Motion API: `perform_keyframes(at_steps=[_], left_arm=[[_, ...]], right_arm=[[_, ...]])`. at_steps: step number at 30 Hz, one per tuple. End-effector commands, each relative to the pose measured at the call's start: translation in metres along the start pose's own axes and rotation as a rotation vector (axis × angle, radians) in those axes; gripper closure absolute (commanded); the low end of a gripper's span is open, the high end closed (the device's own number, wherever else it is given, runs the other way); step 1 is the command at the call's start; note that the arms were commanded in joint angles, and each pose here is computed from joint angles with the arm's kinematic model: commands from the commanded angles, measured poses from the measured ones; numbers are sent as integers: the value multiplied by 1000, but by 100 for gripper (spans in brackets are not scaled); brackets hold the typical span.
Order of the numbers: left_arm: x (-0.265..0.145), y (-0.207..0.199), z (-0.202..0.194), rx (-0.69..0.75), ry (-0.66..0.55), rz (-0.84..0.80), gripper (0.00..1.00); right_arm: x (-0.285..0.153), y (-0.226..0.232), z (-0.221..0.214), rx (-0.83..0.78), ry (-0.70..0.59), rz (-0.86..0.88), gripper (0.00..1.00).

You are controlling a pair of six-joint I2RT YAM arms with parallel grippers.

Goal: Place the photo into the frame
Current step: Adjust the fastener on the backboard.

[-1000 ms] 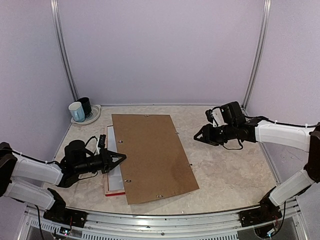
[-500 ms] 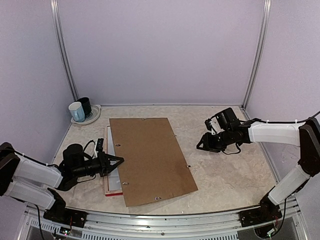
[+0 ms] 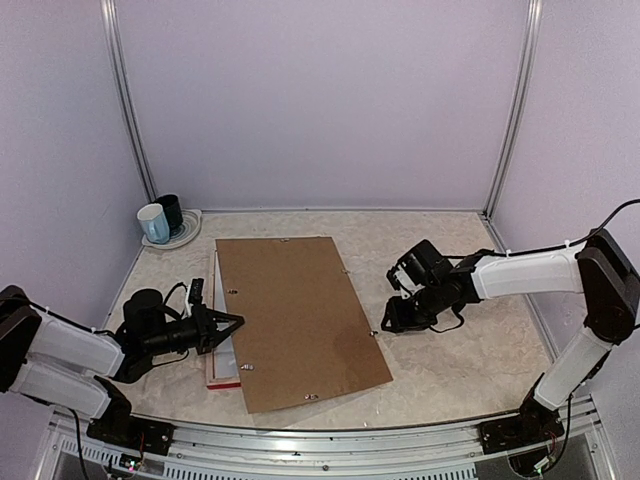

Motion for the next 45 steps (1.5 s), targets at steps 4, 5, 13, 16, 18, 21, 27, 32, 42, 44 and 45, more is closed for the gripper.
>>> perform_keyframes(at_steps=[4,5,13,16,18,21,27,32,42,44,45], left_arm=[[-5,13,6,50,-50,70,100],[-5,15,7,49,-53,79,100],[-6,27,11,0,-54,148,100],[-4,29,13,-14,-46,171,100],[-2,29,13,-19,-41,182,100],[-1,29,15,-25,-36,197,98],[-1,28,16,-23,-35,221,98],[-2,30,16,-20,-27,240,97],[0,36,13,-13,11,282,96],[1,37,13,-10,18,288,96],[1,38,12,-9,22,289,96]], right_arm=[[4,7,-11,-30,31,-67,64],[6,7,-12,-33,40,-82,64],[21,13,-12,-46,54,-91,64],[24,16,-9,-50,51,-94,64],[26,17,-7,-51,48,-98,64],[27,19,-3,-54,41,-99,64],[29,24,-2,-63,39,-92,64],[34,27,-2,-66,41,-89,63],[39,34,9,-76,-1,-148,63],[39,35,11,-80,-8,-167,63],[39,36,12,-82,-12,-174,63]])
Point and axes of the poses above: each gripper's point midway between its finger pads, its own x axis out along the fingers, its own y axis along the line the jaws close on, z = x × y, the point moved 9 cm from there along -x, back along the fingers, and after that the axes turned 3 degrees about -x, right-handed, at the moved point
